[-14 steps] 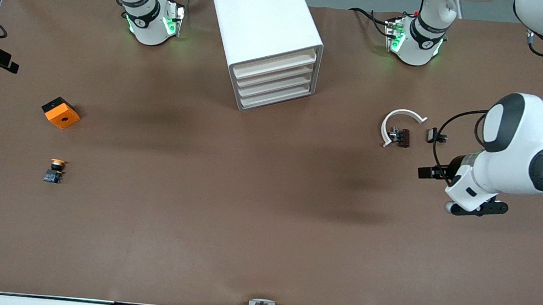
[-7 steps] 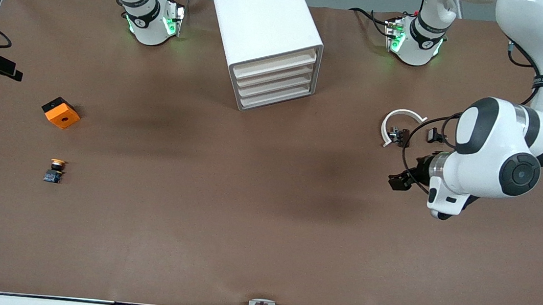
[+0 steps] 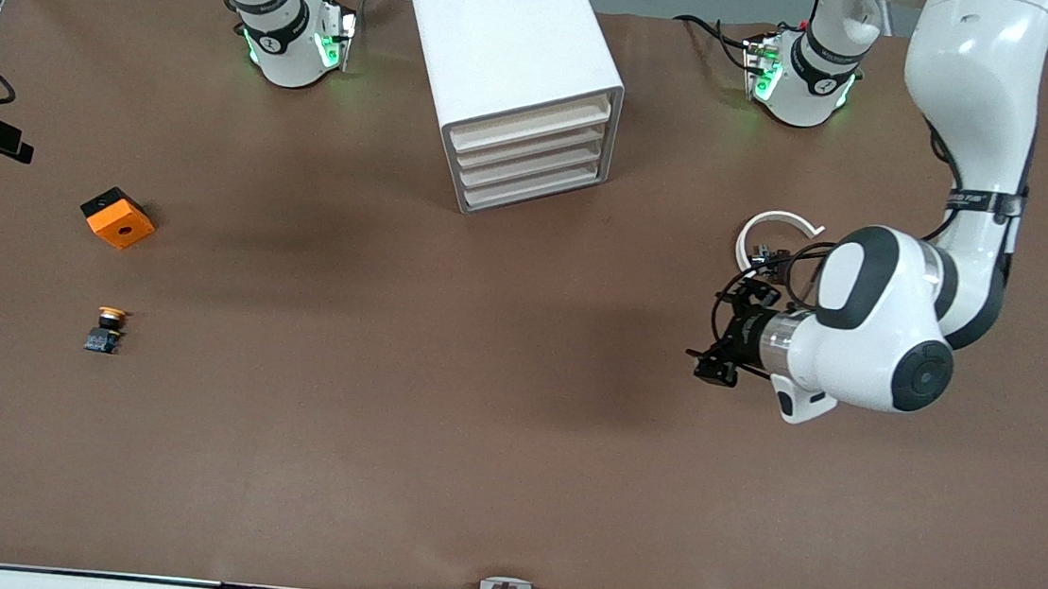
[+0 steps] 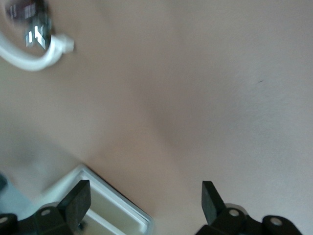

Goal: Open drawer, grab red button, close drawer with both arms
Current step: 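Reach the left gripper toward the white cabinet's drawer handle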

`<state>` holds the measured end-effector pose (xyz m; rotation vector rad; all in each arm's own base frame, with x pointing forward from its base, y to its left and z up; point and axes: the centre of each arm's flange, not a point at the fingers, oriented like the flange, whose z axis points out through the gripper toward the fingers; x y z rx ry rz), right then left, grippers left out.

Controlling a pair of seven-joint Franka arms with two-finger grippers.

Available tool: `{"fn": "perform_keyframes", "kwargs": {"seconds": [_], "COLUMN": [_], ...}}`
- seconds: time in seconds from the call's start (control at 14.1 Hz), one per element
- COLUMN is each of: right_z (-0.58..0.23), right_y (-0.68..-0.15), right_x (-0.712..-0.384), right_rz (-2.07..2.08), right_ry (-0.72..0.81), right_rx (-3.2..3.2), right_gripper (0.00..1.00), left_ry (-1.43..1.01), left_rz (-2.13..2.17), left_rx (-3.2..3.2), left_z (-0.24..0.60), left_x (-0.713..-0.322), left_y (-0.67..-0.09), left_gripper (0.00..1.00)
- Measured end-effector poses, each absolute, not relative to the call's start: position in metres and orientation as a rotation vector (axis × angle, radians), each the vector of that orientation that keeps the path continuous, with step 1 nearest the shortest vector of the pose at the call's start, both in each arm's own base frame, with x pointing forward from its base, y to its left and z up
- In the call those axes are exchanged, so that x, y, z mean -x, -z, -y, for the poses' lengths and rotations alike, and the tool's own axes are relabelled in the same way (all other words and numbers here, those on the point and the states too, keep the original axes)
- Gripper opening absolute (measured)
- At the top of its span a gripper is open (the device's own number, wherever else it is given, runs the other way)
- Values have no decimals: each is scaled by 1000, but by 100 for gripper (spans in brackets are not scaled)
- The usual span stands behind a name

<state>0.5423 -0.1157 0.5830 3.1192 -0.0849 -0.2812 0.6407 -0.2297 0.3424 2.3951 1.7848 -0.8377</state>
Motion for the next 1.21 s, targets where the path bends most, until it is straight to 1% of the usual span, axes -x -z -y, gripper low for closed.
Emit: {"fn": "perform_keyframes", "kwargs": {"seconds": [0.14, 0.28, 0.43, 0.57, 0.85, 1.06, 1.21], "right_z": [119, 120, 120, 118, 113, 108, 104], "right_y": [-581, -574, -569, -568, -570, -571, -571], "right_x": [-549, -554, -556, -557, -559, -560, -560], "right_rz": [82, 80, 78, 72, 56, 65, 167], "right_ry": [236, 241, 253, 255, 248, 243, 247], "right_rx": [-3097, -3091, -3090, -3090, -3090, -3089, -3080], "right_gripper": [100, 100, 100, 100, 100, 100, 100], "left_ry": [926, 1021, 1169, 1317, 1504, 1691, 1857], "left_rz": [-1913, -1985, -2039, -2093, -2230, -2294, -2336], "left_rx": [-2286, -2212, -2162, -2106, -2043, -2042, -2011], "left_z": [248, 267, 281, 287, 289, 296, 306], "left_x": [-639, -635, -624, -615, -601, -580, -563], "left_y": [-328, -313, -295, -277, -242, -214, -198], "left_gripper": [100, 100, 100, 100, 100, 100, 100]}}
